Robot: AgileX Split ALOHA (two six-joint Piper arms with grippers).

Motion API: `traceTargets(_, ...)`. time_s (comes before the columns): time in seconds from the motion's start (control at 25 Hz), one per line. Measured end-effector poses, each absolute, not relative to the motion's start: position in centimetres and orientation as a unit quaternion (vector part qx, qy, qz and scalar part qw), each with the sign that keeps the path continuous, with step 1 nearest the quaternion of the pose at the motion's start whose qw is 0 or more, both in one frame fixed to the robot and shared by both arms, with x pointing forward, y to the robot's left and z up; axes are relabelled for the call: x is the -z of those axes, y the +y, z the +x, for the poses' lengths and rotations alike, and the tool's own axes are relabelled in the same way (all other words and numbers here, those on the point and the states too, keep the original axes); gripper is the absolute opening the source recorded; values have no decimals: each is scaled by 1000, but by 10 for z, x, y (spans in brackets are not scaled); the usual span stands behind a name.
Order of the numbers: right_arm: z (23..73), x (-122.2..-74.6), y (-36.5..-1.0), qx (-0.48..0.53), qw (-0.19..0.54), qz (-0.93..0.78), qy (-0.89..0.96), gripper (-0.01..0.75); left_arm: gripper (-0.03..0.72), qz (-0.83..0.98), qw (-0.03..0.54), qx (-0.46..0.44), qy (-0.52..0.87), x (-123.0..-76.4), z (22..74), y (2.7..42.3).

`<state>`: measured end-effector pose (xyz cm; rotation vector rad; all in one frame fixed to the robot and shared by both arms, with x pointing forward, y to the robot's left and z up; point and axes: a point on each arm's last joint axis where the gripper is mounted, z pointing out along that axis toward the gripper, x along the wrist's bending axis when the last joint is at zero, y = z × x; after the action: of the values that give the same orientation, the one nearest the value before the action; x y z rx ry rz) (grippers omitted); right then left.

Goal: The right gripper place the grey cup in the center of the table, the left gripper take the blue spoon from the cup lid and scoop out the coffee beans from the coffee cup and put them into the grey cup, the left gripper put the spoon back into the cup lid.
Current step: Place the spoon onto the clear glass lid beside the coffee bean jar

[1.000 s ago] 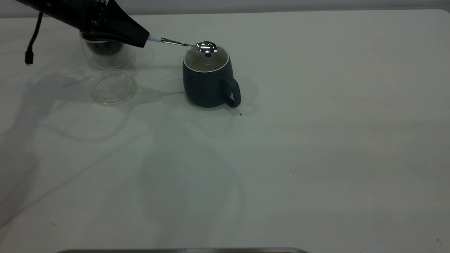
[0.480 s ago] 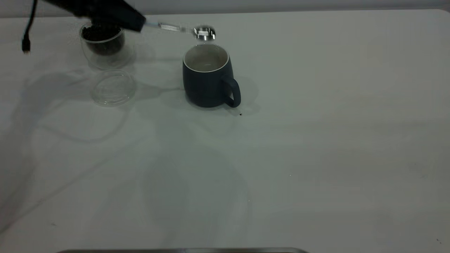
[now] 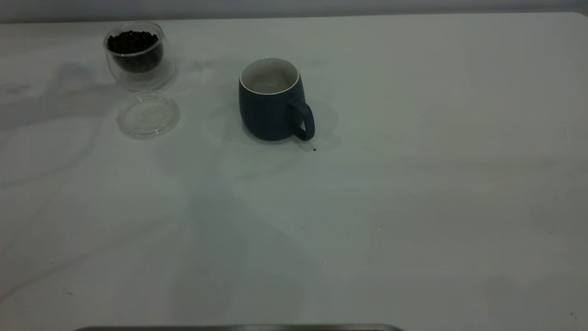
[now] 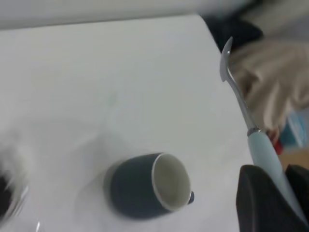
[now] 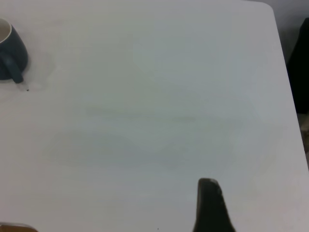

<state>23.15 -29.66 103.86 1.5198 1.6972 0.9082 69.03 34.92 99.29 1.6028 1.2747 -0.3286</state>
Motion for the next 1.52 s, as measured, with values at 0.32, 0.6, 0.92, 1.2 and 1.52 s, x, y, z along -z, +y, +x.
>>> traceTargets(0.32,231,-1039,-297,-349,338,583,651,457,130,669,363,157,629,-966,662,391)
traceTargets(0.6,231,-1039,-297,-349,337,583,651,457,130,640,357,219,644,-912,627,408)
traceTargets(0.92,231,-1039,-297,-349,337,583,651,457,130,592,353,291,664,-847,620,405)
traceTargets(1.2,231,-1039,-297,-349,337,583,651,457,130,570,375,268,681,-821,627,406)
traceTargets(1.52,231,-1039,-297,-349,338,583,652,457,130,561,365,254,699,-794,627,407)
